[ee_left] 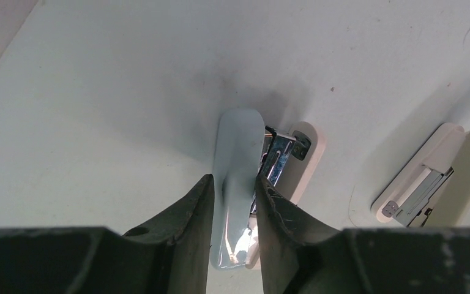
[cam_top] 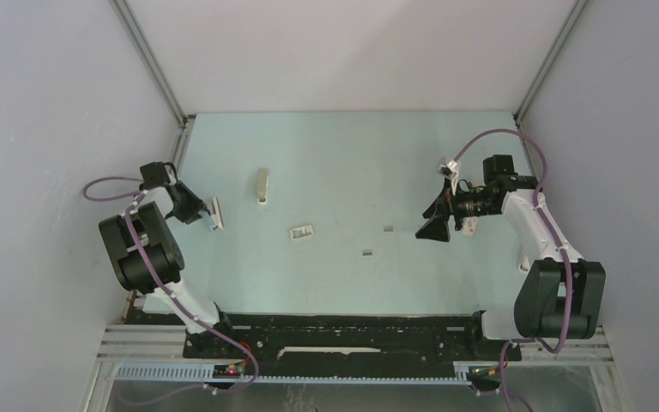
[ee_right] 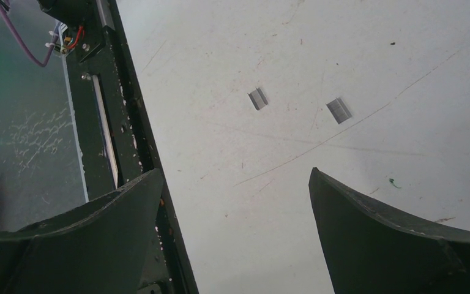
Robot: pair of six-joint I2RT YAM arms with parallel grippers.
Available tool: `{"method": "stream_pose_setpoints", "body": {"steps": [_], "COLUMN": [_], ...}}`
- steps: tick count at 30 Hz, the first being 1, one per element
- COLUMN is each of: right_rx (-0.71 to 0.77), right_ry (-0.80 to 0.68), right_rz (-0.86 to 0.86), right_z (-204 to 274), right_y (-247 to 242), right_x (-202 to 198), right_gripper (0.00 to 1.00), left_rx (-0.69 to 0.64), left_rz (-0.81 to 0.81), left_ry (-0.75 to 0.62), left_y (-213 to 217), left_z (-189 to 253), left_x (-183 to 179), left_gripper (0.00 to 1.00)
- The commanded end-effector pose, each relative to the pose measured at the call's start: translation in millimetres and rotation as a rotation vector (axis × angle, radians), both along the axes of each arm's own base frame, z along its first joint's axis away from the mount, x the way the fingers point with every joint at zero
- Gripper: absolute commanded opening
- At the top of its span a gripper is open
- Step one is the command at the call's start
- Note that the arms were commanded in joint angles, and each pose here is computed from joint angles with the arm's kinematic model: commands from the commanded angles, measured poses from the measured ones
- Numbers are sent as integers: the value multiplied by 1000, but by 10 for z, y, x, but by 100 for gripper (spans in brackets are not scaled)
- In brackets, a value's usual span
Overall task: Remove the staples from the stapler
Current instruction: Pick up the stapler from the center of the board.
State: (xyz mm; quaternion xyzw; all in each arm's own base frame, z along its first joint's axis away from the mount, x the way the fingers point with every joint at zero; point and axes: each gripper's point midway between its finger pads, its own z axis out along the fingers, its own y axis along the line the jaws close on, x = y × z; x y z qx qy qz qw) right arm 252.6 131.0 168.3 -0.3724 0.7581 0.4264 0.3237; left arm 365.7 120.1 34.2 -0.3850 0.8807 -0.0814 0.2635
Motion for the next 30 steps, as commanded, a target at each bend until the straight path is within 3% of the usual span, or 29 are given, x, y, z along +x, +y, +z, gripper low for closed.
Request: {"method": "stream_pose_setpoints", "body": {"steps": [1,16,30], "right_rx": [31,32,58], "right_ry": [-19,-22,3], "right_rz": [24,28,69], "right_z": [69,74,68], "right_y": [50,52,169], "right_x": [-8,-20,-73], "right_gripper": [100,100,100], "left_rx": [40,38,-28], "left_rz": [-42,-87,-169], "left_ry": [-4,-32,-88], "left_y": [42,-164,-887], "left_z": [58,84,139], "left_x": [106,-8,-345], "left_gripper": [35,19,17]}}
